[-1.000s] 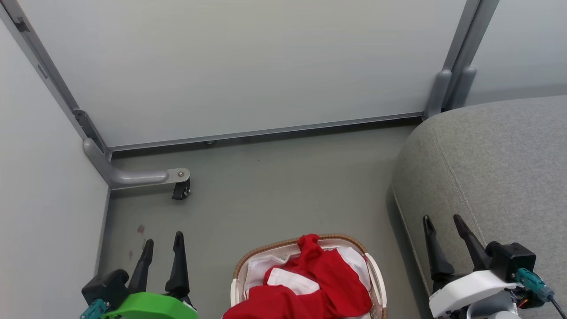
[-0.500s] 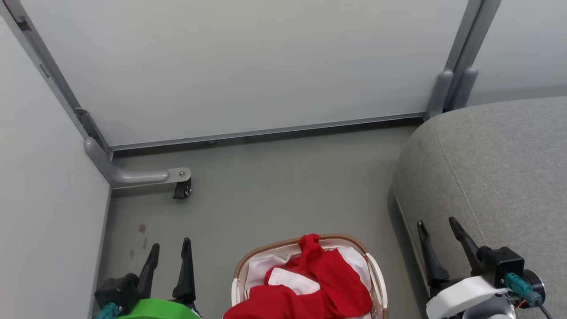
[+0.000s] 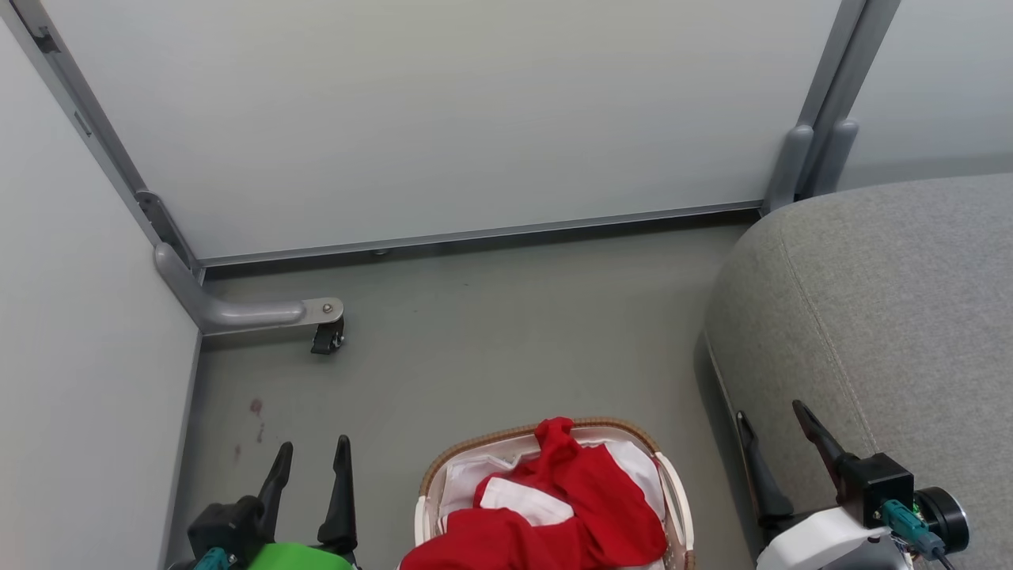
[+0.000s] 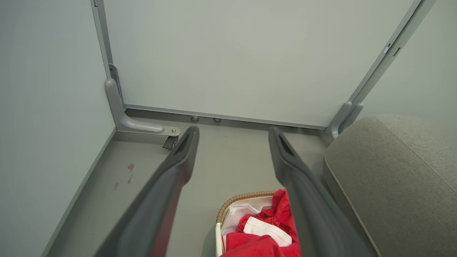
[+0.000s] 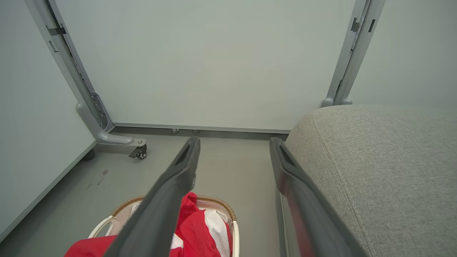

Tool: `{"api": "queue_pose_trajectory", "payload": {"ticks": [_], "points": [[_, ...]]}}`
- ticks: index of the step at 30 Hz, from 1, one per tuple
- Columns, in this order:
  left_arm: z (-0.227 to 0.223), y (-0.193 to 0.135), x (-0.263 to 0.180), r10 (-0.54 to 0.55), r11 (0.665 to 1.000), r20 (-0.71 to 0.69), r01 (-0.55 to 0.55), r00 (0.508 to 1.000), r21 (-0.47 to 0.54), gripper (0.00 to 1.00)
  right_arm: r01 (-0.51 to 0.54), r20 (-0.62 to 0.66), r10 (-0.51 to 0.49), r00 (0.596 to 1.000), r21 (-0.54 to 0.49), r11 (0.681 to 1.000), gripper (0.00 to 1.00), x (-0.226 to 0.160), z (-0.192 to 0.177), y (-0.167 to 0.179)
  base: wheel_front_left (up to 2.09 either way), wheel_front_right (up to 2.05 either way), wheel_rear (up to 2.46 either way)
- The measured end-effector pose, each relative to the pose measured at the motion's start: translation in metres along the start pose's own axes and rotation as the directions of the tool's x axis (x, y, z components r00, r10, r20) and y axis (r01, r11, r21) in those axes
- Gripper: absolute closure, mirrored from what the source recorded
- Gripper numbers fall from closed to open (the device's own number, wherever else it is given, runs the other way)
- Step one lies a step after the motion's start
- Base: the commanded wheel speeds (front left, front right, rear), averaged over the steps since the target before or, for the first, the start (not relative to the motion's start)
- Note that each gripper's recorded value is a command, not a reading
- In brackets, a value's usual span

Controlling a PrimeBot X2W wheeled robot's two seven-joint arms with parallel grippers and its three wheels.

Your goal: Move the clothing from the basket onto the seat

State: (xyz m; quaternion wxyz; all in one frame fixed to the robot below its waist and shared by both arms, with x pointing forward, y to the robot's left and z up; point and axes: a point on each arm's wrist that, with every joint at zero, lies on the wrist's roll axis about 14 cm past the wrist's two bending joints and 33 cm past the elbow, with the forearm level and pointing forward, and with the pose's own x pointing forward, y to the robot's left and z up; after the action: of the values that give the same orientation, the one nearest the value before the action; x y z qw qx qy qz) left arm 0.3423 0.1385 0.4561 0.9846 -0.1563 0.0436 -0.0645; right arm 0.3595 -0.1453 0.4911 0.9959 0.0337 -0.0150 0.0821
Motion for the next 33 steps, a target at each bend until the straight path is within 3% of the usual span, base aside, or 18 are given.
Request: {"api": "queue_pose_trajectory", "payload": {"ticks": [33], "points": [[-0.024, -0.017, 0.008, -0.059, 0.998, -0.080, 0.061, 0.995, 0.019, 0.00, 0.014, -0.034, -0.013, 0.999, 0.018, 1.000, 0.00, 0.005, -0.012, -0.005, 0.00, 0.00, 0.00]]}}
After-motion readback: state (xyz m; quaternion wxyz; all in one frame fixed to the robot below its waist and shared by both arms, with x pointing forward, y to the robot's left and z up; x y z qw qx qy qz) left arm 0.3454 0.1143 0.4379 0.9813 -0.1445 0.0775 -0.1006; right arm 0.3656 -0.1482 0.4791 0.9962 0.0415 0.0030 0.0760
